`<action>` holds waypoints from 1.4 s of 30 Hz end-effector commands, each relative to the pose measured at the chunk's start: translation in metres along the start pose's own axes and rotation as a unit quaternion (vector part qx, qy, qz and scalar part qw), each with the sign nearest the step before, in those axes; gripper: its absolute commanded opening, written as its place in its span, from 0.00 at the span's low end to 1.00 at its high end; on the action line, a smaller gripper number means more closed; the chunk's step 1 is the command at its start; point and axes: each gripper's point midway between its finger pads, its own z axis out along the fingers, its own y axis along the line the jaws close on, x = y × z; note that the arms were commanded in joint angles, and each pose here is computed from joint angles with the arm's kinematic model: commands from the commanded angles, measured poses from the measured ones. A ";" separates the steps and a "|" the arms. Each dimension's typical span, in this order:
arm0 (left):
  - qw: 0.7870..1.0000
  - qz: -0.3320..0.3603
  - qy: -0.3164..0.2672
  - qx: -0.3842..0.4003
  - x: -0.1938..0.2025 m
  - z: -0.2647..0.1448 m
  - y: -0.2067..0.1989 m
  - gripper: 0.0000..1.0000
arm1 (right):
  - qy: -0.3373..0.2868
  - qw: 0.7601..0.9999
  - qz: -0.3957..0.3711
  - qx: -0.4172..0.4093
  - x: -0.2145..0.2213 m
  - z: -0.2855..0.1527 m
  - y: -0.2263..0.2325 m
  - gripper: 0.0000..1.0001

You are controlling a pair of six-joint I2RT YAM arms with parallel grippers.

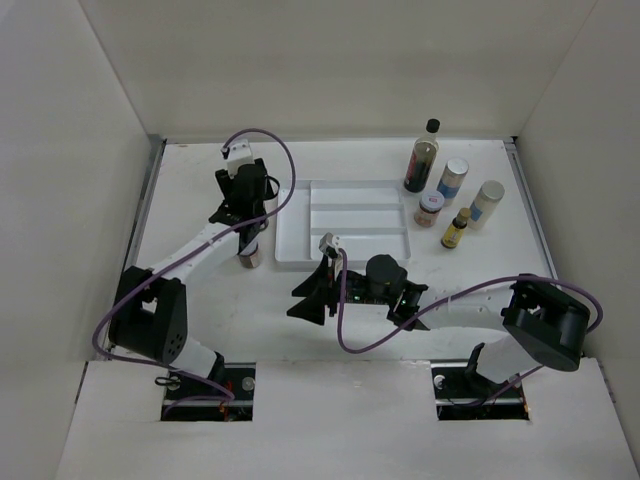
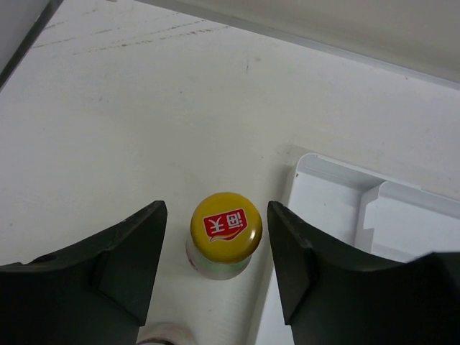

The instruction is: Organize the condiment bottles

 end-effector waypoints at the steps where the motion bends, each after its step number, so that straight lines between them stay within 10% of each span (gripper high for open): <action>1: 0.998 -0.023 -0.049 0.013 -0.041 0.006 -0.014 0.52 | -0.040 0.999 -0.016 -0.014 -0.024 0.004 0.006 0.67; 12: 0.997 -0.024 -0.068 0.012 -0.057 0.010 -0.018 0.21 | -0.049 0.999 -0.017 -0.009 -0.028 0.000 0.004 0.66; 25: 0.979 -0.092 -0.172 0.058 -0.174 -0.027 -0.030 0.20 | -0.094 0.995 -0.006 0.034 -0.046 -0.010 -0.016 0.66; 42: 0.977 -0.077 -0.140 0.141 -0.153 -0.006 -0.128 0.20 | -0.202 0.958 0.050 0.197 -0.085 -0.063 -0.099 0.65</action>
